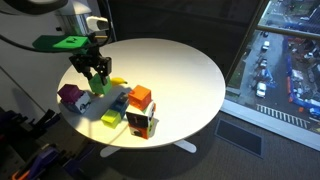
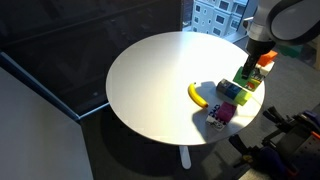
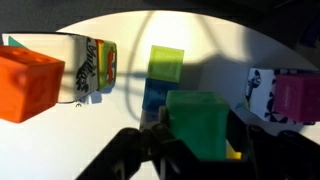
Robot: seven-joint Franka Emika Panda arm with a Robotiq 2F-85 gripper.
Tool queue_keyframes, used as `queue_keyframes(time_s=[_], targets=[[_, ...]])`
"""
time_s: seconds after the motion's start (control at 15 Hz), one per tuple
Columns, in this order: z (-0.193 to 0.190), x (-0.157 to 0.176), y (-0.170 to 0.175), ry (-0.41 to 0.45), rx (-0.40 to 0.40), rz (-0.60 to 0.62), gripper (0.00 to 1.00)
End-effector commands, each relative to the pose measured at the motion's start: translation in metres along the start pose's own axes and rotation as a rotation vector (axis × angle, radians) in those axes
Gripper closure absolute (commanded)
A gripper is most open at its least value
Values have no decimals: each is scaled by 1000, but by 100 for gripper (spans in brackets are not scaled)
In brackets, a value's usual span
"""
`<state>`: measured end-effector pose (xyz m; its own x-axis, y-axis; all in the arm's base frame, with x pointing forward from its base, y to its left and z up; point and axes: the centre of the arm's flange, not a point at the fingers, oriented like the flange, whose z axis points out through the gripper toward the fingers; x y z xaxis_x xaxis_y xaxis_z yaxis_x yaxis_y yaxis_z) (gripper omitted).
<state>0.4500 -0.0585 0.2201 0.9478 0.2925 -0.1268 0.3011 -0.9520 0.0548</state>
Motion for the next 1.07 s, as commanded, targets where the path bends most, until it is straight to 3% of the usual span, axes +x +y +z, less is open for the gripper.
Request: queue_keyframes(time_s=[0.0,1.0], targets=[[-19,-10,-20,-17,-9,-52,70],[-19,-29,-87,-62,-24,-253,70]])
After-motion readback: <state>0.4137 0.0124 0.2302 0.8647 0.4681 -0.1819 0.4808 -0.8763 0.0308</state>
